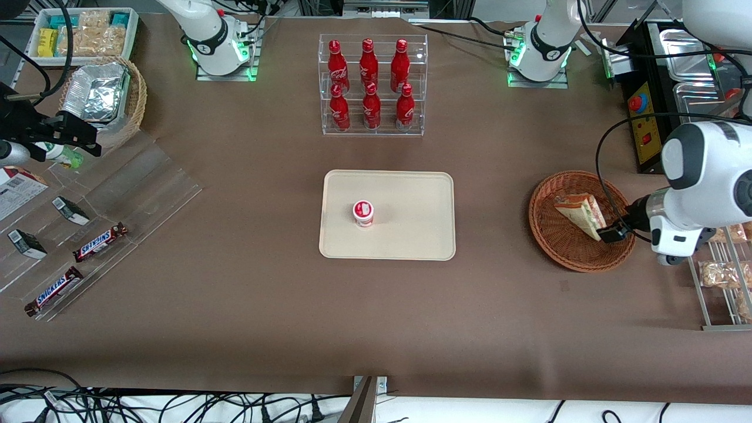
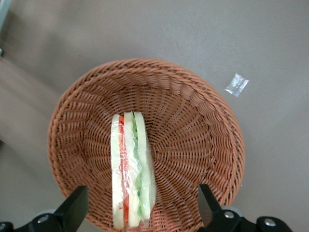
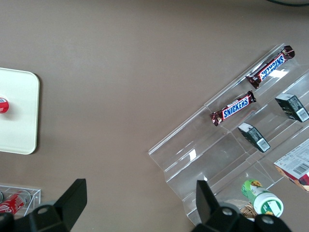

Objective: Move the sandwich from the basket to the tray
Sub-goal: 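Close the left gripper on the wrapped sandwich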

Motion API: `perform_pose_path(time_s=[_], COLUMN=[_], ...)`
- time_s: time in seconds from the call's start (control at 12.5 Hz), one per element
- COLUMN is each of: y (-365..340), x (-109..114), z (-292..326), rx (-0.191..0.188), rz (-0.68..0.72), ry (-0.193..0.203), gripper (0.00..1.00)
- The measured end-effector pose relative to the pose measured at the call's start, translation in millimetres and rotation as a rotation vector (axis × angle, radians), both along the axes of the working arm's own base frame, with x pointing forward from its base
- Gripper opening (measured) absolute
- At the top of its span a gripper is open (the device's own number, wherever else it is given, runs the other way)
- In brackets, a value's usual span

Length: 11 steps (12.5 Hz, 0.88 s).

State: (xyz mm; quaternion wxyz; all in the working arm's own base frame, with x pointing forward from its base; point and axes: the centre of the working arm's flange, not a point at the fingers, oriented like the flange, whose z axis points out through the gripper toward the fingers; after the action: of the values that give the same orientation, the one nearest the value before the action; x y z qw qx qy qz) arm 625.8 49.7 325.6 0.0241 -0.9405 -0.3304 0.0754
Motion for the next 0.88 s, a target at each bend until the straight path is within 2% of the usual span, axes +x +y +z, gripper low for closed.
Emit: perform_pose_path(time_s=[0.24, 0.56, 0.88], y=[-2, -8, -18], x=[-18, -40, -57], z=[-34, -58, -79], rx=[0.051, 0.049, 0.057], rz=[0.006, 0.008, 0.034], ry=[-0.023, -0.024, -0.050], gripper=[1.00, 1.00, 1.00])
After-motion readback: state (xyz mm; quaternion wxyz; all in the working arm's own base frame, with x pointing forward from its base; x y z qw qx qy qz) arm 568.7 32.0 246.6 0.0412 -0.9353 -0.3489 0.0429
